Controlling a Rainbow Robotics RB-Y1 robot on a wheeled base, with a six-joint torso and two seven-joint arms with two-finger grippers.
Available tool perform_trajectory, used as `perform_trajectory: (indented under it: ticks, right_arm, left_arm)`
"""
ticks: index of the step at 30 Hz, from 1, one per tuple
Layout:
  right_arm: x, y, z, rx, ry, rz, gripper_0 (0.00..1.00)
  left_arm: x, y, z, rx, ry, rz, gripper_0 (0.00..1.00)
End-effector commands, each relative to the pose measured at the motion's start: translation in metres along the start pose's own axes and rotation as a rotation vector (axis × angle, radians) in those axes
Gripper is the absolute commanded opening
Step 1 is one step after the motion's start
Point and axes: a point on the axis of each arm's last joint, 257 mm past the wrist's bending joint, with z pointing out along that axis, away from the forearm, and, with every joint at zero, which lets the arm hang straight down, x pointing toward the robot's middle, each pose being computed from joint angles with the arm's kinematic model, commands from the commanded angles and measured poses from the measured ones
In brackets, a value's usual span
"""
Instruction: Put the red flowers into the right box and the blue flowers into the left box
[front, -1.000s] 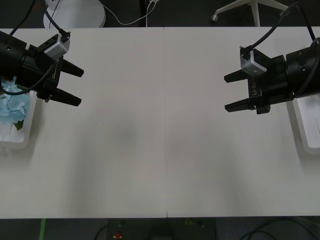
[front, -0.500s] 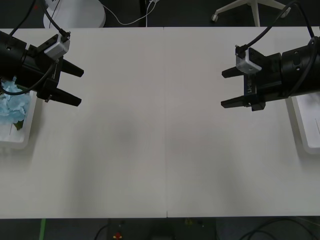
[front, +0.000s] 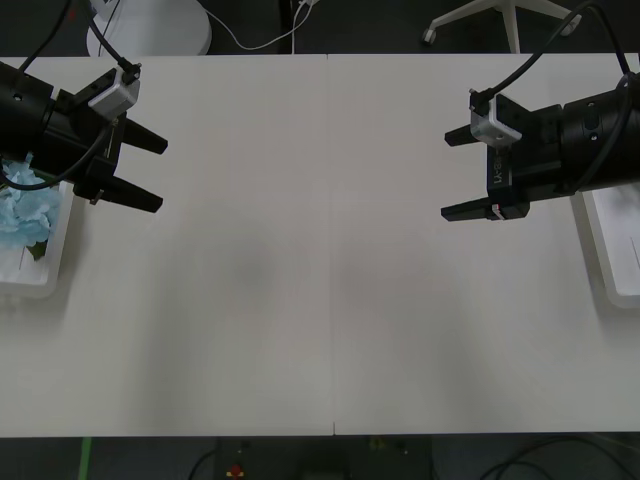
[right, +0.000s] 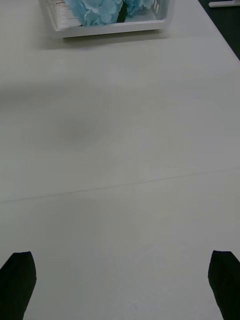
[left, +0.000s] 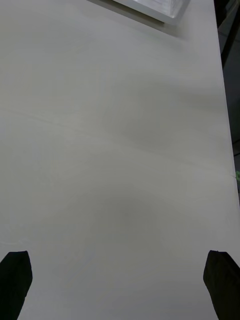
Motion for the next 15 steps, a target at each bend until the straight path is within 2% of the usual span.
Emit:
perform_trajectory:
  ticks: [1, 15]
  right_arm:
    - [-0.027, -0.003, 0.005, 0.012, -0.037, -0.085, 1.0]
    - [-0.017, -0.006, 0.008, 0.024, -0.001, -0.101, 1.0]
  left_arm:
    - [-0.015, 0.013, -0.023, -0.047, 0.012, 0.041, 1.0]
    - [-0.015, 0.013, -0.023, -0.047, 0.012, 0.041, 1.0]
